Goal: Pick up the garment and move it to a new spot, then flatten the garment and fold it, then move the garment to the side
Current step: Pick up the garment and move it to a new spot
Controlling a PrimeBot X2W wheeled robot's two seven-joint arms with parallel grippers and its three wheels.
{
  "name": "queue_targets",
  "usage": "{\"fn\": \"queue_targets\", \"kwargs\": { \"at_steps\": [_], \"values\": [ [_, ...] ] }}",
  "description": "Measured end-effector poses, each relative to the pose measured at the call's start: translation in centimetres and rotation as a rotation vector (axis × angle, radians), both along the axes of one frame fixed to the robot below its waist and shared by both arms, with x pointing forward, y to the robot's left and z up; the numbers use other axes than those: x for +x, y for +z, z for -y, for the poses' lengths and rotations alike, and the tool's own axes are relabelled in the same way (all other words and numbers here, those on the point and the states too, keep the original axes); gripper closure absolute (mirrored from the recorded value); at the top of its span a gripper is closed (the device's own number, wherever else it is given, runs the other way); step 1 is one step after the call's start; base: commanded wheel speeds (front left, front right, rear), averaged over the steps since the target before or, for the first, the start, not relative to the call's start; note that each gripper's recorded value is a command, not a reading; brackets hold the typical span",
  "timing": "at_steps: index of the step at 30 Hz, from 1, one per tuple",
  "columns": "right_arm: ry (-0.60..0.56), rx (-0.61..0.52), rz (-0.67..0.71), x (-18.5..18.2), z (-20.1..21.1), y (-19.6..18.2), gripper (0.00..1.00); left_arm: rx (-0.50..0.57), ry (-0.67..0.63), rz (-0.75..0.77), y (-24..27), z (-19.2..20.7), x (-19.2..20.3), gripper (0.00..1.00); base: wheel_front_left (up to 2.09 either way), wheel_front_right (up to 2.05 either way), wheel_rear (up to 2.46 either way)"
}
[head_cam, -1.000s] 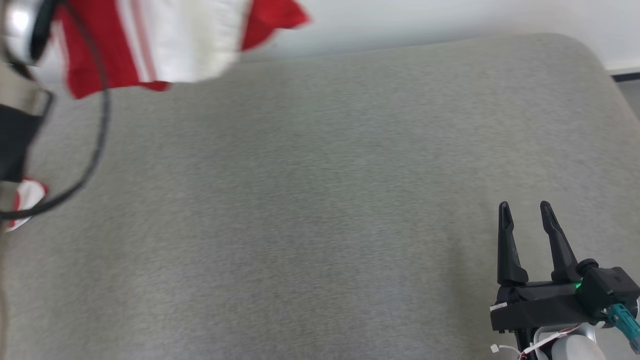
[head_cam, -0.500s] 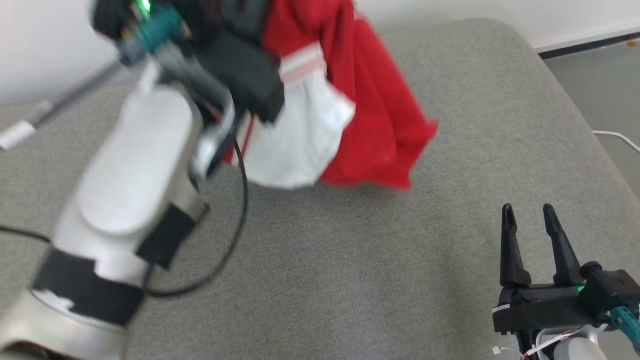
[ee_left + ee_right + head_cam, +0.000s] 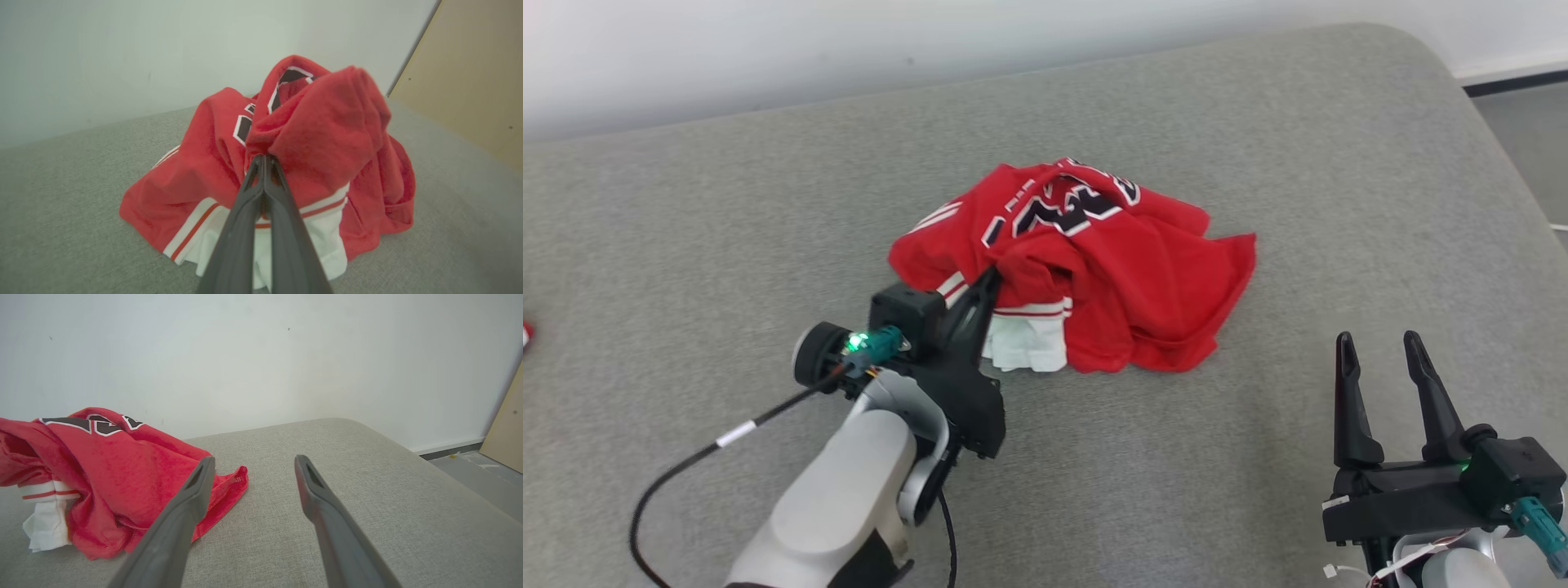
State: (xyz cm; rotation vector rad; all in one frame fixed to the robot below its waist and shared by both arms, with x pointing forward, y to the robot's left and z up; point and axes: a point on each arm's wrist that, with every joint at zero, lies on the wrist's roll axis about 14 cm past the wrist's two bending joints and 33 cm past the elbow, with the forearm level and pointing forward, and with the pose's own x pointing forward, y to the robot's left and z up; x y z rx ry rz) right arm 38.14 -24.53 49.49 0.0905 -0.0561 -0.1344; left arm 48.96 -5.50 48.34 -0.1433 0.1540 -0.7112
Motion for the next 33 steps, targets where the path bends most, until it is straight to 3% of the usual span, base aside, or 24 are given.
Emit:
{"fn": "queue_targets", "kwargs": {
  "at_steps": [1,2,3,4,11,16,25,33],
  "values": [
    [0.009,-0.001,-0.001,0.2,-0.3,-0.1,0.00,0.002,-0.002,-0.004,-0.2,0.0,-0.2,1.00,0.00,0.00,0.00],
    [0.018,0.000,-0.001,0.3,-0.6,-0.1,0.00,0.000,0.003,-0.004,-0.3,-0.2,-0.4,0.61,0.00,0.00,0.00],
    [0.025,0.001,0.000,0.5,-0.8,-0.1,0.00,-0.008,0.008,0.003,-0.1,-0.3,-0.5,0.13,0.00,0.00,0.00],
    [0.033,-0.002,0.002,0.6,-1.0,0.0,0.00,-0.018,0.016,0.013,0.2,-0.4,-0.5,0.00,0.00,0.00,0.00],
    [0.072,-0.010,0.016,0.9,-2.3,0.4,0.00,-0.116,0.095,0.154,5.7,-2.6,0.0,0.00,0.00,0.00,0.00],
    [0.101,-0.009,0.030,1.0,-3.3,0.8,0.00,-0.134,0.244,0.266,9.0,-8.6,0.1,0.00,0.00,0.00,0.00],
    [0.158,-0.014,0.071,1.2,-5.3,2.2,0.00,-0.066,0.511,0.361,9.9,-19.4,-3.3,0.00,0.00,0.00,0.00],
    [0.186,-0.019,0.090,0.8,-6.2,2.8,0.00,-0.007,0.642,0.342,7.9,-24.3,-7.9,0.00,0.00,0.00,0.00]
  ]
}}
